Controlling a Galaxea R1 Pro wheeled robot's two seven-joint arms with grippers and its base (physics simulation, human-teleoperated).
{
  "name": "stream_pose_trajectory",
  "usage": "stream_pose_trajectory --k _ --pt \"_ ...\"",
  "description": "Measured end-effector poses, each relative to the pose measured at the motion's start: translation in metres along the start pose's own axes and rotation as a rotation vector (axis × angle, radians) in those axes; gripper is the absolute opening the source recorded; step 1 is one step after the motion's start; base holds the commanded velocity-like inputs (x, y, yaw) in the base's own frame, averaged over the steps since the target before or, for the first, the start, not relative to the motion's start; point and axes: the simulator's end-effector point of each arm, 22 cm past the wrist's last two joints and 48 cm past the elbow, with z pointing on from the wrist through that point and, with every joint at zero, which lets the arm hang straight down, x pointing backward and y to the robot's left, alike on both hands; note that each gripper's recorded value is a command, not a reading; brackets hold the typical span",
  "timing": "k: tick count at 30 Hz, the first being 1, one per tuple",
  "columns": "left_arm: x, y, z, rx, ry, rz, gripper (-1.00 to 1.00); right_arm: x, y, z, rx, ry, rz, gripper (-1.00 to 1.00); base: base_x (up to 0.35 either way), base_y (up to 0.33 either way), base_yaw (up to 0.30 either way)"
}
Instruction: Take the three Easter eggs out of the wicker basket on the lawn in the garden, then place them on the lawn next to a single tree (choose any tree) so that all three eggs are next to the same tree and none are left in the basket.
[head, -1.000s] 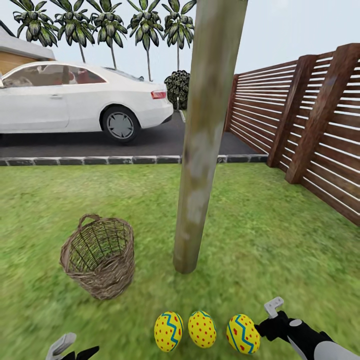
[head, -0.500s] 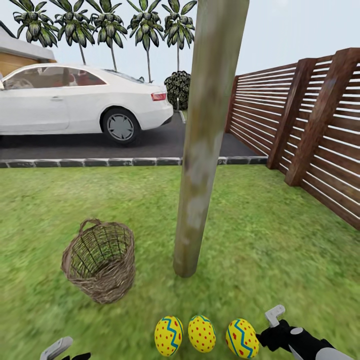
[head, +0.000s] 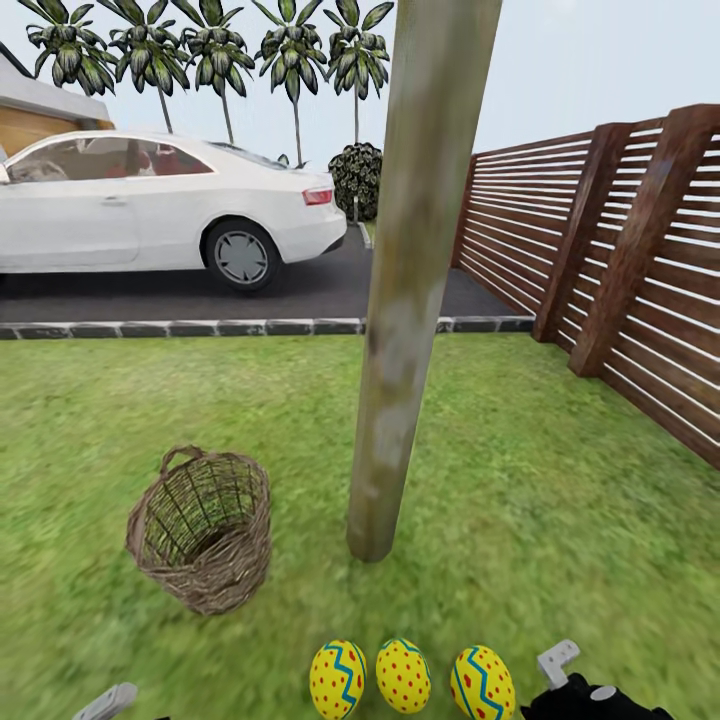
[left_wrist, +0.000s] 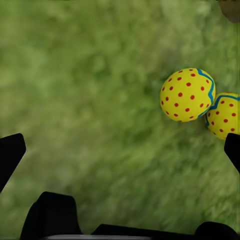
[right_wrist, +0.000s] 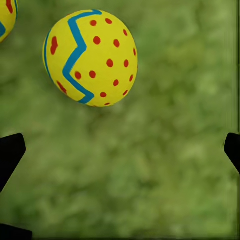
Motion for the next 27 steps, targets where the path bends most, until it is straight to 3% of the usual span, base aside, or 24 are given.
stream_pose_trajectory --k 9,13,21,25,27 --pt "-0.007 -0.005 -0.015 -0.011 0.004 -0.004 1.00 0.016 0.005 -0.017 -0.010 0.032 0.011 1.00 0.000 0.000 0.000" --pt "0.001 0.017 -0.021 -0.063 0.024 -0.031 1.00 0.031 0.011 -0.025 -0.023 0.064 0.015 1.00 0.000 0.000 0.000" --pt "0.003 0.016 -0.030 -0.088 0.037 -0.048 1.00 0.049 0.018 -0.041 -0.035 0.100 0.018 1.00 0.000 0.000 0.000" --pt "0.012 0.025 -0.033 -0.186 0.052 -0.059 1.00 0.056 0.021 -0.049 -0.041 0.114 0.019 1.00 0.000 0.000 0.000" --pt "0.020 0.031 -0.034 -0.258 0.064 -0.042 1.00 0.056 0.021 -0.053 -0.042 0.116 0.019 1.00 0.000 0.000 0.000"
